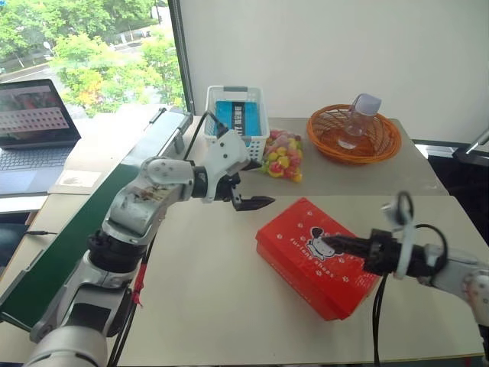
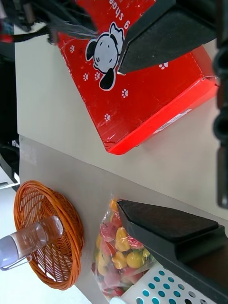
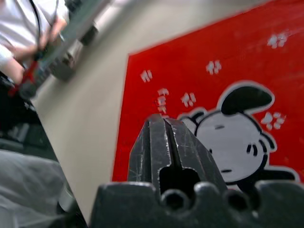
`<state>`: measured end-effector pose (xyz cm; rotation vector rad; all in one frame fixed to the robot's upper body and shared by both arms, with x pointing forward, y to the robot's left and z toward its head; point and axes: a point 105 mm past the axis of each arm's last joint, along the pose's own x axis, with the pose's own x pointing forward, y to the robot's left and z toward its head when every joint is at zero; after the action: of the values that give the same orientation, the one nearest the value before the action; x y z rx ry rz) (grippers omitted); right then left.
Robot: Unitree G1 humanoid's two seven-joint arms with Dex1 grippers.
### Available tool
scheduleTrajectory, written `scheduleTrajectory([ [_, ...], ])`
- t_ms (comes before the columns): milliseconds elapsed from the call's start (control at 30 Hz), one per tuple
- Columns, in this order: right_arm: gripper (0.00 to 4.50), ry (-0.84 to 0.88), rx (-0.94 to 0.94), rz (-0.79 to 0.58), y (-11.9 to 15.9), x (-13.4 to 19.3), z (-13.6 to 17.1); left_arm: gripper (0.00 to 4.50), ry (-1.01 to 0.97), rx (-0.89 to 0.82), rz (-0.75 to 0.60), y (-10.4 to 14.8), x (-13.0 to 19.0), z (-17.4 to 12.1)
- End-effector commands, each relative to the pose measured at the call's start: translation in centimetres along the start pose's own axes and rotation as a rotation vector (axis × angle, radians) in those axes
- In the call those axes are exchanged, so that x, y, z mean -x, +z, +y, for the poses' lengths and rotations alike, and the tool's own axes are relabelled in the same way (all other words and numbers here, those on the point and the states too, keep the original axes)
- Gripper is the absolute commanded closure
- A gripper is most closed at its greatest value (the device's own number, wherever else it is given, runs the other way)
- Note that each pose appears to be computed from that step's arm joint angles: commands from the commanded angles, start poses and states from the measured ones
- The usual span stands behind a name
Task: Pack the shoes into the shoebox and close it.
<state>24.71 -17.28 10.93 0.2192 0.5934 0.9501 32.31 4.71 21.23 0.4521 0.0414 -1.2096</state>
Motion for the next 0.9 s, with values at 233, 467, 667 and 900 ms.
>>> scheduleTrajectory([
  [233, 4.46, -0.061, 0.254, 0.305, -4.1, -1.0, -1.3, 0.00, 0.005, -0.026, -0.002, 0.0, 0.7, -0.5],
  [467, 4.46, -0.156, 0.491, 0.075, 2.0, -0.9, -1.0, 0.00, 0.115, 0.006, -0.040, -1.3, 0.6, 0.5],
  [667, 3.01, -0.209, 0.575, -0.094, 5.4, 1.3, 0.8, 0.00, 0.157, 0.146, -0.080, -2.3, 1.2, 0.3],
  [900, 0.60, -0.258, 0.707, -0.078, 5.1, 3.9, 2.7, 0.00, 0.091, 0.165, -0.089, -3.8, 1.9, -1.9],
])
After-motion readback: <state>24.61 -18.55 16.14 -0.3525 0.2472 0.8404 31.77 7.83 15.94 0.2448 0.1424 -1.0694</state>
